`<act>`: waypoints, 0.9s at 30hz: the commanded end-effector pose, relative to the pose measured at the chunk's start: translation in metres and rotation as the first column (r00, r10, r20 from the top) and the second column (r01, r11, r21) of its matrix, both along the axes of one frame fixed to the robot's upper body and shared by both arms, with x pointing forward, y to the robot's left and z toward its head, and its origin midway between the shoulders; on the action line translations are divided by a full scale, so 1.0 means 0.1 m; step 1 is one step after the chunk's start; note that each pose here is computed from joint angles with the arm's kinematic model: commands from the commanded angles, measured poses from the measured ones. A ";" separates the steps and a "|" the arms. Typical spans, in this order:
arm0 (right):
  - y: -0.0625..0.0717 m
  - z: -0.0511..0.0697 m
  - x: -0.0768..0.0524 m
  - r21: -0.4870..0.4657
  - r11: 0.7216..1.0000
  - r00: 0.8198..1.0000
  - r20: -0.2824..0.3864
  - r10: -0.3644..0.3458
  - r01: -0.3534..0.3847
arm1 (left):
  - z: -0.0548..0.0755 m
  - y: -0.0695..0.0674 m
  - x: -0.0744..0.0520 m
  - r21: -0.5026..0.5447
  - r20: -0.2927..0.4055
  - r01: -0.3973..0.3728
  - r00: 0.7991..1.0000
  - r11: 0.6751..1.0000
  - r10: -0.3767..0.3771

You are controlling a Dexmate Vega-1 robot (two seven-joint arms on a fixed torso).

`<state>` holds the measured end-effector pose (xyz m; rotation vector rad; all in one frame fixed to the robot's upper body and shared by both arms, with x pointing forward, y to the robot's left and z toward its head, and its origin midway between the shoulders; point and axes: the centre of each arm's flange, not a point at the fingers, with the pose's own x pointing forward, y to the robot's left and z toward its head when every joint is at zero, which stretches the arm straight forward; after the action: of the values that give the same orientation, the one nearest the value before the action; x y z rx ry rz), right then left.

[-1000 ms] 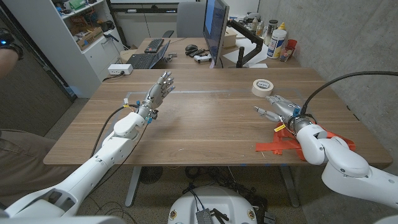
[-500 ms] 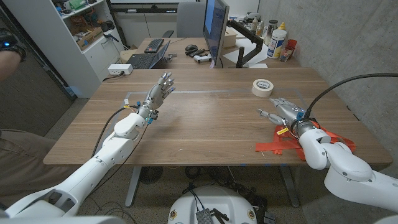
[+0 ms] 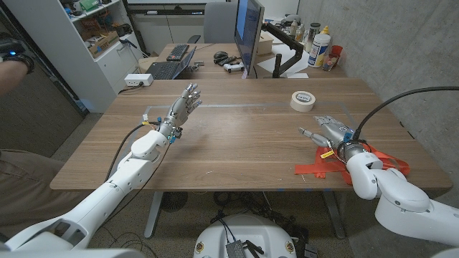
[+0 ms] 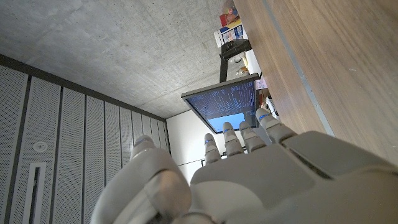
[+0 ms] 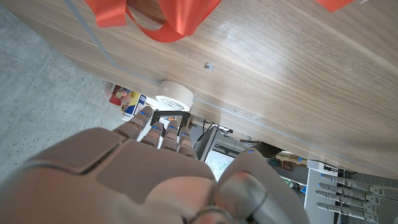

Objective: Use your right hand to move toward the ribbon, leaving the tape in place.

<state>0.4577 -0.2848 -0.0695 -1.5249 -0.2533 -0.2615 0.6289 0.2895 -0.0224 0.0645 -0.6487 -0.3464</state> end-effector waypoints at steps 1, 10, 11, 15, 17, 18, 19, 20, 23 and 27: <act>-0.08 -0.10 0.00 0.021 0.999 0.999 -0.011 -0.033 0.033 | -0.01 0.02 -0.02 0.003 -0.001 0.003 1.000 1.000 -0.003; -0.13 -0.14 0.04 0.029 0.998 0.998 -0.025 -0.050 0.051 | -0.01 0.05 -0.01 0.001 0.000 -0.001 1.000 1.000 0.001; -0.13 -0.14 0.05 0.032 0.998 0.998 -0.026 -0.050 0.051 | 0.00 0.05 -0.02 0.001 0.000 0.000 1.000 1.000 0.000; -0.16 -0.15 0.08 0.038 0.998 0.998 -0.031 -0.056 0.057 | 0.00 0.06 -0.02 0.000 0.001 -0.004 1.000 1.000 0.004; -0.17 -0.16 0.08 0.036 0.998 0.998 -0.029 -0.057 0.058 | 0.00 0.06 -0.02 -0.001 0.001 -0.005 1.000 1.000 0.005; -0.17 -0.16 0.08 0.036 0.998 0.998 -0.031 -0.059 0.060 | -0.01 0.06 -0.02 0.001 0.001 -0.005 1.000 1.000 0.005; -0.18 -0.16 0.08 0.037 0.997 0.998 -0.031 -0.060 0.061 | -0.01 0.06 -0.03 0.001 0.001 -0.004 1.000 1.000 0.004; -0.19 -0.17 0.08 0.038 0.997 0.997 -0.032 -0.064 0.065 | -0.01 0.05 -0.03 0.002 0.000 -0.003 1.000 1.000 0.003; -0.23 -0.19 0.07 0.047 0.996 0.997 -0.034 -0.073 0.075 | -0.02 0.04 -0.04 0.002 -0.001 -0.003 1.000 1.000 0.003; -0.26 -0.22 0.07 0.056 0.995 0.996 -0.039 -0.086 0.088 | -0.02 0.04 -0.05 0.007 -0.001 -0.002 1.000 1.000 0.002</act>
<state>0.4639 -0.3019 -0.0860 -1.4975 -0.1805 -0.2900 0.6265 0.2945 -0.0242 0.0681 -0.6456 -0.3451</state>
